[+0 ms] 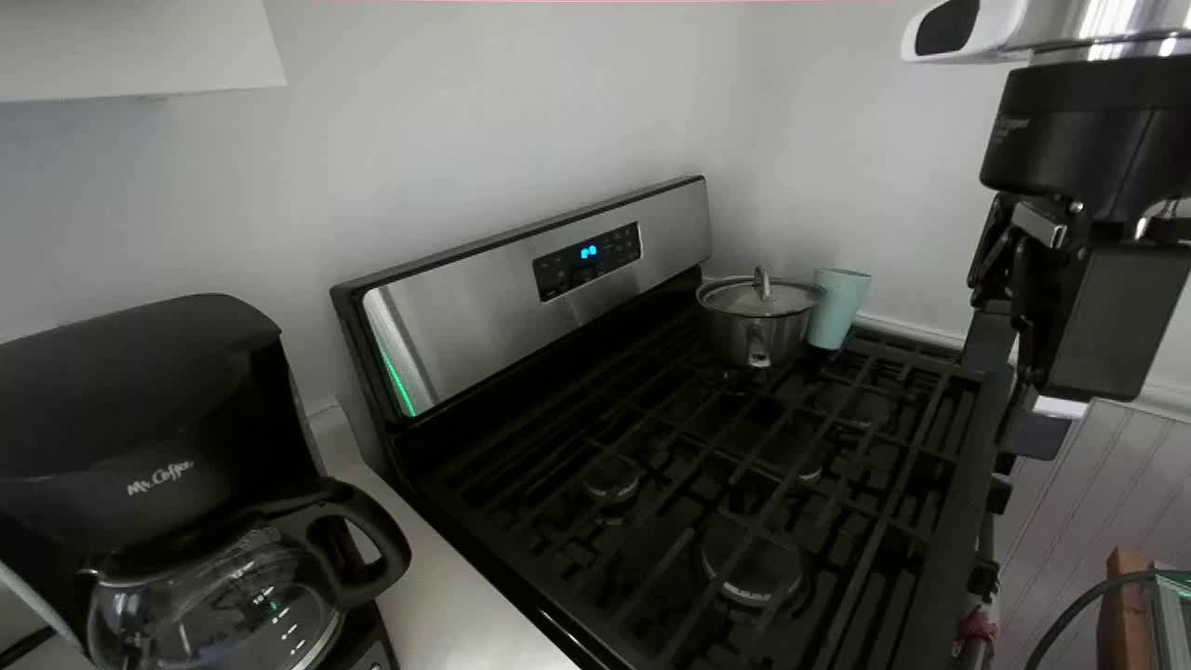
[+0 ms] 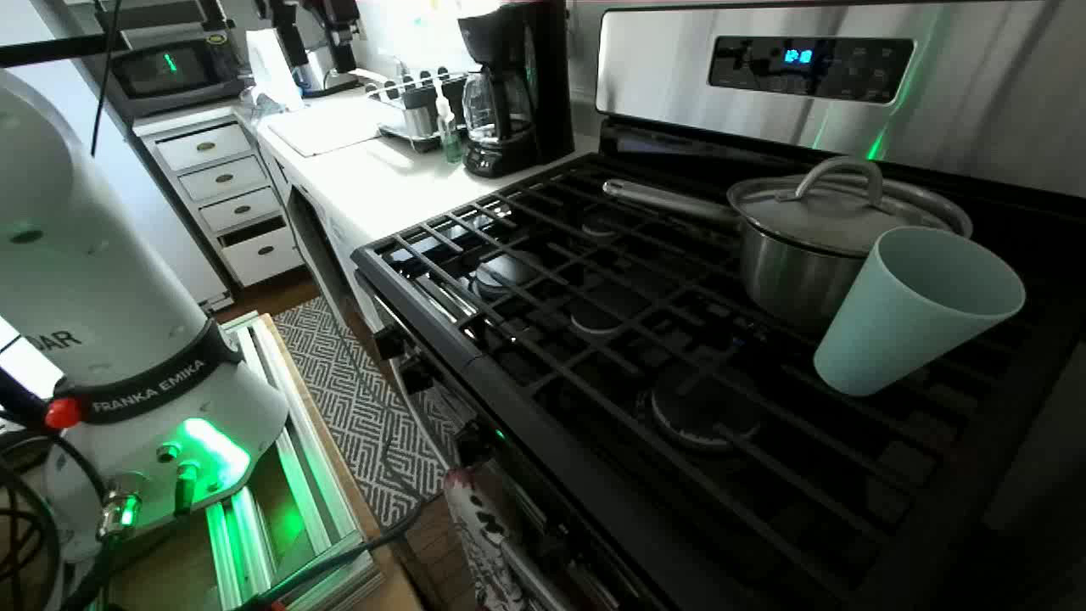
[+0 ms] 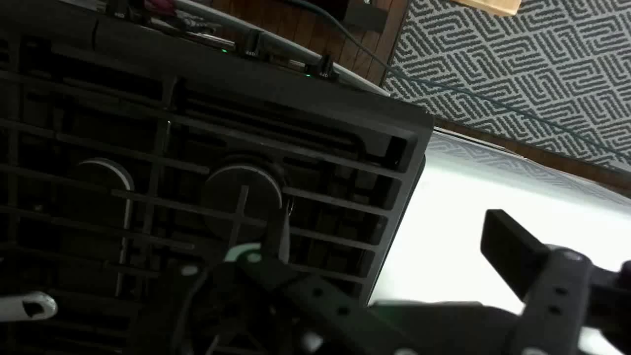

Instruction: Remove the silver lid from the pot and place it on the stove.

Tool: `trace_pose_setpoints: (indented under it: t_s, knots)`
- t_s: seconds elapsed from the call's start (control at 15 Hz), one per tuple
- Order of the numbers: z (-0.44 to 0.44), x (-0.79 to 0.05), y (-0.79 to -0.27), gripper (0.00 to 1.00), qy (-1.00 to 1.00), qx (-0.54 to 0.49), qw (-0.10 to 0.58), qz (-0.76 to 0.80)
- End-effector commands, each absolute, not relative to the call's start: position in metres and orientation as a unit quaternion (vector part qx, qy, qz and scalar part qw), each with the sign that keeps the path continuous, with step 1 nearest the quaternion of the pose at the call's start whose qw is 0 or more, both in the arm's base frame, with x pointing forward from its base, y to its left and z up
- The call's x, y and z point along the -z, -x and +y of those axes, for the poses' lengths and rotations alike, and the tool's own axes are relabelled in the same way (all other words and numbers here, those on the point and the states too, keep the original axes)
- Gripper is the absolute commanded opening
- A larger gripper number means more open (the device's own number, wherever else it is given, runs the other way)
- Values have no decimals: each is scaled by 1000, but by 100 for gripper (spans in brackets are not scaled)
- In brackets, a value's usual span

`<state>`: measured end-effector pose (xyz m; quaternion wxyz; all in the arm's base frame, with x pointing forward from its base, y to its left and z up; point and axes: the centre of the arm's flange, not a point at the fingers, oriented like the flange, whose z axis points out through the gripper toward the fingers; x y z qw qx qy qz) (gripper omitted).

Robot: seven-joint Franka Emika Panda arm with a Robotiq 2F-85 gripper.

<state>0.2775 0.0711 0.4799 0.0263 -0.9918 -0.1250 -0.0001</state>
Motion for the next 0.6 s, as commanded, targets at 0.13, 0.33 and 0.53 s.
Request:
trace_pose_setpoints:
  t_s: [0.13,0.33,0.53]
  knots:
    - [71,-480,-278,100,992,0,26,-125]
    - [64,-486,-282,100,994,12,28,-106]
    - [4,-519,-295,100,997,59,32,-21]
